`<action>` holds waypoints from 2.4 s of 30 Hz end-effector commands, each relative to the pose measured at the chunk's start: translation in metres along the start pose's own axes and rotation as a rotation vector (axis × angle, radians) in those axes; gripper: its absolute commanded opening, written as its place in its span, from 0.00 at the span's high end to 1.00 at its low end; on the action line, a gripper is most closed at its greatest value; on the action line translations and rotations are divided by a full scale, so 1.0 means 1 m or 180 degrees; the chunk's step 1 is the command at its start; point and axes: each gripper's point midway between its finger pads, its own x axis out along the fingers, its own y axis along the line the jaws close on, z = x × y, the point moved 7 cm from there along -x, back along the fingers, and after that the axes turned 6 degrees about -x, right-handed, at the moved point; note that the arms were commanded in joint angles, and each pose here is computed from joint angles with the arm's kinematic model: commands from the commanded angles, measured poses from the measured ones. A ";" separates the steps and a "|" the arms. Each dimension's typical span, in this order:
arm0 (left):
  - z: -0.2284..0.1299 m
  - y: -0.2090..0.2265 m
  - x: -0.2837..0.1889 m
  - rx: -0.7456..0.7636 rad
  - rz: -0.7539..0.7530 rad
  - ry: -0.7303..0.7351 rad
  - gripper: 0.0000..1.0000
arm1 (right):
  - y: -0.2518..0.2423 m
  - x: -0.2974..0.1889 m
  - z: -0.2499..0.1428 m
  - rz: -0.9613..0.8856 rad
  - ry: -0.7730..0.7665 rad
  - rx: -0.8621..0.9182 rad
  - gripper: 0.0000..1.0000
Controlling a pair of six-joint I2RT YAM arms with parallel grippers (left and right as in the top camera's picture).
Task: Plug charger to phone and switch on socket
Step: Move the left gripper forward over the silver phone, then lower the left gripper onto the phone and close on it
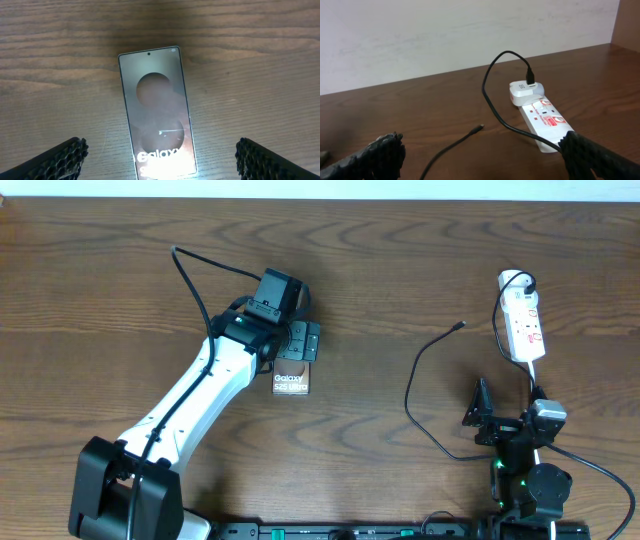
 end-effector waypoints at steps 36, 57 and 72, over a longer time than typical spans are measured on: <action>-0.009 0.009 0.045 -0.0810 0.0422 0.0191 0.02 | 0.002 0.000 -0.001 0.0052 0.0001 -0.0025 0.01; -0.011 -0.005 0.062 -0.0522 0.0536 0.0087 0.02 | 0.002 0.000 -0.001 0.0052 0.0001 -0.0025 0.01; -0.026 -0.001 0.090 -0.0415 0.0649 0.0332 0.02 | 0.002 0.000 -0.001 0.0052 0.0001 -0.0025 0.01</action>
